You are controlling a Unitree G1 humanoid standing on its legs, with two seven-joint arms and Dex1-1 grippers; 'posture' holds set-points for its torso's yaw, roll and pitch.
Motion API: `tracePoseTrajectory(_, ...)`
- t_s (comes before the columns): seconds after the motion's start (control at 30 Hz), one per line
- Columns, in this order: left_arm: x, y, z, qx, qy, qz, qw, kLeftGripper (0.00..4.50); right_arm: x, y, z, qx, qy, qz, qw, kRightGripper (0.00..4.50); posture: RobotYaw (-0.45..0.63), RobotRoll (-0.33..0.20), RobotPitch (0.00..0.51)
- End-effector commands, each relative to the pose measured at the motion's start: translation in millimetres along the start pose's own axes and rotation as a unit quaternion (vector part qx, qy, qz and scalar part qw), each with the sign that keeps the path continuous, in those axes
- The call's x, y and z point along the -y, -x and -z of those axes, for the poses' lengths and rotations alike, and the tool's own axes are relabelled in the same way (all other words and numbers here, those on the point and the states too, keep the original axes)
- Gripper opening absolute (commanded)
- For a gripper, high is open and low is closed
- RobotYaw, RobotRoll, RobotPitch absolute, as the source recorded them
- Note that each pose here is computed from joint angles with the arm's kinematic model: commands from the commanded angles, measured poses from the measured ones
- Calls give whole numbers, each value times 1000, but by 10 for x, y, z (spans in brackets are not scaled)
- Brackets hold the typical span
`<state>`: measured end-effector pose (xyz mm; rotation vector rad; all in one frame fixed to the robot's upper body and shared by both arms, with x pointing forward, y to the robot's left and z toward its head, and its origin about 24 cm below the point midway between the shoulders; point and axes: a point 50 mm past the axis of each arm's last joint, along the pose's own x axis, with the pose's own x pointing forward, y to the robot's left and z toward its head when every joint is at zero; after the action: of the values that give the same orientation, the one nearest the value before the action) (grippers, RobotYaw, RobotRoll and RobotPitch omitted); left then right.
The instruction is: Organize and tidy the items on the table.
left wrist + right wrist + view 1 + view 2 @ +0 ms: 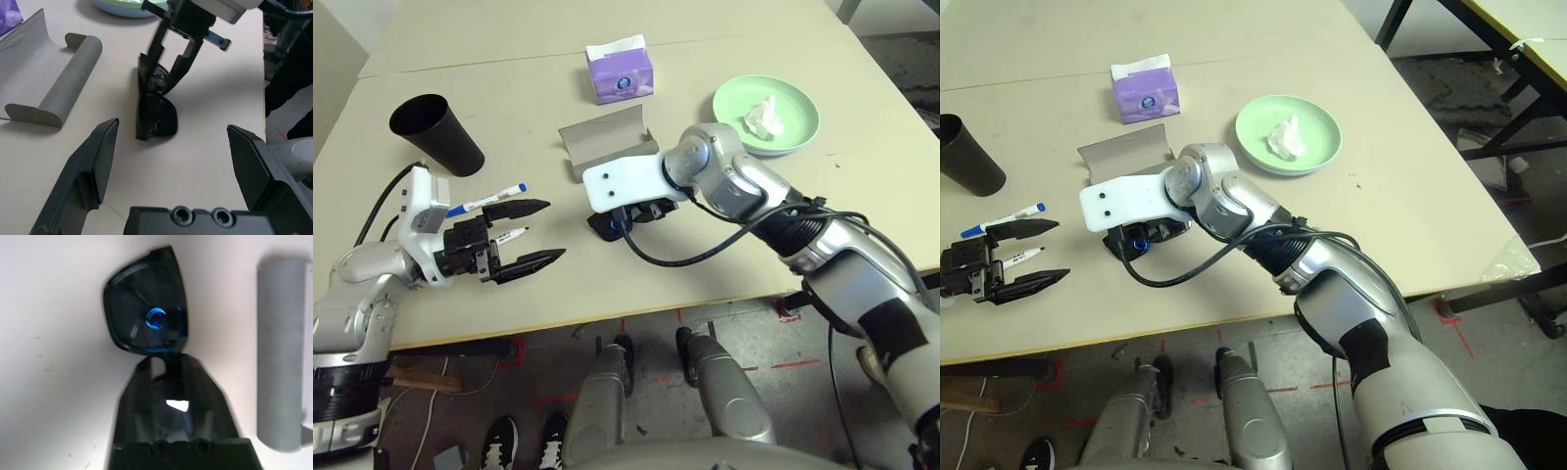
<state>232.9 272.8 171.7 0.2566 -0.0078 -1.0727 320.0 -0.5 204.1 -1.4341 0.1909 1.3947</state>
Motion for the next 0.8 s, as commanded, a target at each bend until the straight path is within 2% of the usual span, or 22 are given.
tracePoseTrajectory(0.03,37,1,-22,10,-4,-3,1000,4500,-56,-20,-38,11,0,-12,1000,141,-179,0,271)
tracePoseTrajectory(0.53,42,28,38,19,4,-15,1000,4500,-20,39,-63,12,-1,-12,1000,142,-179,0,272)
tracePoseTrajectory(0.7,22,50,89,20,7,-16,1000,4500,85,113,-98,13,5,0,1000,142,-185,0,269)
tracePoseTrajectory(0.8,18,63,124,21,7,-17,1000,4500,236,185,-116,11,6,23,1000,142,-185,0,269)
